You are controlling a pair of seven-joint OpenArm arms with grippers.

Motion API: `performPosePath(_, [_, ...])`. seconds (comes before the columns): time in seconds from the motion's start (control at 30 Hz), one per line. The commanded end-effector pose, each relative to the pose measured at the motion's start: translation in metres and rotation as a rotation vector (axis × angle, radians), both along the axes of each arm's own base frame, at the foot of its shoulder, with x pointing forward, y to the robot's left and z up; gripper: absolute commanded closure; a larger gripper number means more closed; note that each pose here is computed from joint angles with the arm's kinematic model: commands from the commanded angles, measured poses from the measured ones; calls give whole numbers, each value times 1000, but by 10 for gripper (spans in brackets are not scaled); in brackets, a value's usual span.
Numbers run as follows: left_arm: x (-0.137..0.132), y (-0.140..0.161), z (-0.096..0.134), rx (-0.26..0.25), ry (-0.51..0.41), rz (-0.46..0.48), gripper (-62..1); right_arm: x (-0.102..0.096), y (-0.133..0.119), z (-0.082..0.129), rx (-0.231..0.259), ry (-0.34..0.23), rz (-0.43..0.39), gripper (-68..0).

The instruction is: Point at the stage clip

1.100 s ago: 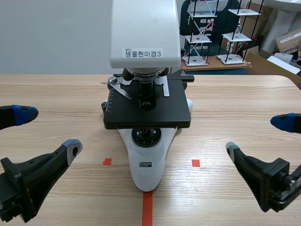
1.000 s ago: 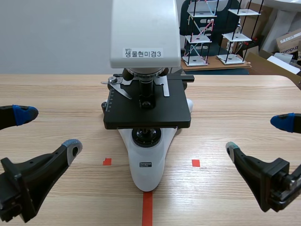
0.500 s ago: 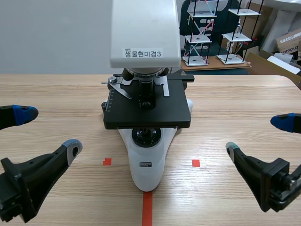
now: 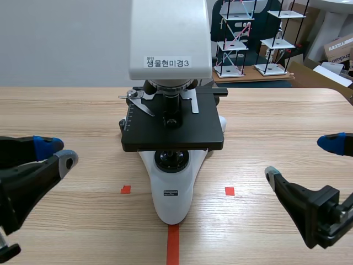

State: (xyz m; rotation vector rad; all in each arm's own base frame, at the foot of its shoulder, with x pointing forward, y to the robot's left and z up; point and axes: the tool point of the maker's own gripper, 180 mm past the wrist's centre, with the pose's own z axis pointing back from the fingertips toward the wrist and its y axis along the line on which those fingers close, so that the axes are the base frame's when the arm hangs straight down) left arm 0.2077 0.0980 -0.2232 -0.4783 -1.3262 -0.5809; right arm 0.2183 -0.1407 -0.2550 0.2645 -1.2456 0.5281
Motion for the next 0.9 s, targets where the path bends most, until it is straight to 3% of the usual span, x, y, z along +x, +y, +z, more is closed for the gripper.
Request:
performPosePath(0.0, [8, 0, 11, -1, -48, -13, -99, 3, 2, 8, 17, -29, 2, -638])
performPosePath(0.07, [16, 3, 12, 13, -64, -22, -31, 3, 2, 8, 17, -29, 2, -638])
performPosePath(0.47, [81, 27, 1, 37, -115, -2, -29, 3, 2, 8, 17, -29, 2, -638])
performPosePath(0.87, [129, 0, 12, 41, -174, -88, -29, 3, 2, 8, 17, -29, 2, -638])
